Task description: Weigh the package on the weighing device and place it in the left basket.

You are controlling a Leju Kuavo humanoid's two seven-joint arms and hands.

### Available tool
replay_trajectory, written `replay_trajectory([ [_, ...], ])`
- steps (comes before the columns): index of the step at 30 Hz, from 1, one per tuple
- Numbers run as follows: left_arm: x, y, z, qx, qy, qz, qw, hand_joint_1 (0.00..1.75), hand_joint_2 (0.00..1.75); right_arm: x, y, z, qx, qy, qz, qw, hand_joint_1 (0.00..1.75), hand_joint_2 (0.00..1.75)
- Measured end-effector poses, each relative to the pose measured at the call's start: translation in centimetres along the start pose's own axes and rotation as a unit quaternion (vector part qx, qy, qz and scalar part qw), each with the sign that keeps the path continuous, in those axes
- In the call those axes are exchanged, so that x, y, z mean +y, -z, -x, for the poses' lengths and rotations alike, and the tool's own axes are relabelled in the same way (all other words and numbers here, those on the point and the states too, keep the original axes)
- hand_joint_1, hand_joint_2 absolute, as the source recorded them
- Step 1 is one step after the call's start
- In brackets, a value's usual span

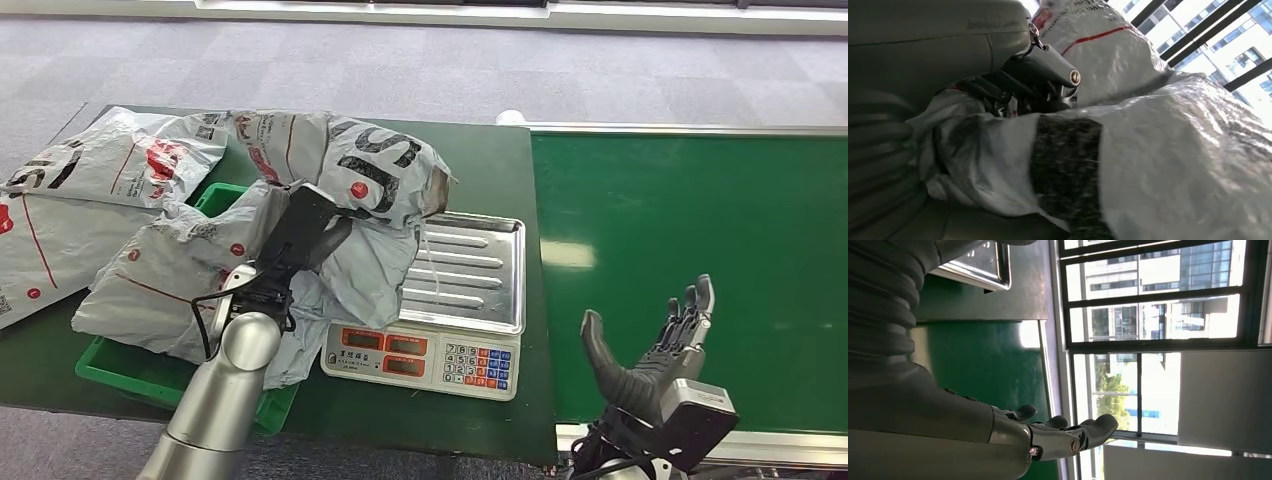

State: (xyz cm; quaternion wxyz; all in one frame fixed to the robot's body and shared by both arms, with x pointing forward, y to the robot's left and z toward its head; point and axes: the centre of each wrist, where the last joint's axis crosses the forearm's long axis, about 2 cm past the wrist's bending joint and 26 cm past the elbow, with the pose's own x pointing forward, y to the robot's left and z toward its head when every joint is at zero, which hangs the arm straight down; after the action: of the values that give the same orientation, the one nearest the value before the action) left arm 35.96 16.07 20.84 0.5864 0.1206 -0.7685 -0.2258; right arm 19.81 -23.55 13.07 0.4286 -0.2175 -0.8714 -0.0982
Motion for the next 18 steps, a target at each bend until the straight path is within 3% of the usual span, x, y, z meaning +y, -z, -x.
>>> replay_trajectory([
  [2, 0.1, -0.2, 0.5, 0.003, 0.003, 0.013, 1.0, 1.75, 1.75, -0.2, -0.3, 0.1, 0.002, -0.004, 0.001, 1.0, 0.0, 1.75],
  [9, 0.4, -0.8, 1.7, -0.002, -0.008, 0.007, 1.0, 1.75, 1.75, -0.7, -1.1, 0.1, 0.008, -0.012, -0.004, 1.0, 0.0, 1.75],
  [18, 2.2, -0.9, 1.6, -0.026, -0.031, -0.042, 0.998, 1.75, 1.75, -1.3, -1.7, 0.3, 0.012, -0.013, -0.007, 1.0, 0.0, 1.75],
])
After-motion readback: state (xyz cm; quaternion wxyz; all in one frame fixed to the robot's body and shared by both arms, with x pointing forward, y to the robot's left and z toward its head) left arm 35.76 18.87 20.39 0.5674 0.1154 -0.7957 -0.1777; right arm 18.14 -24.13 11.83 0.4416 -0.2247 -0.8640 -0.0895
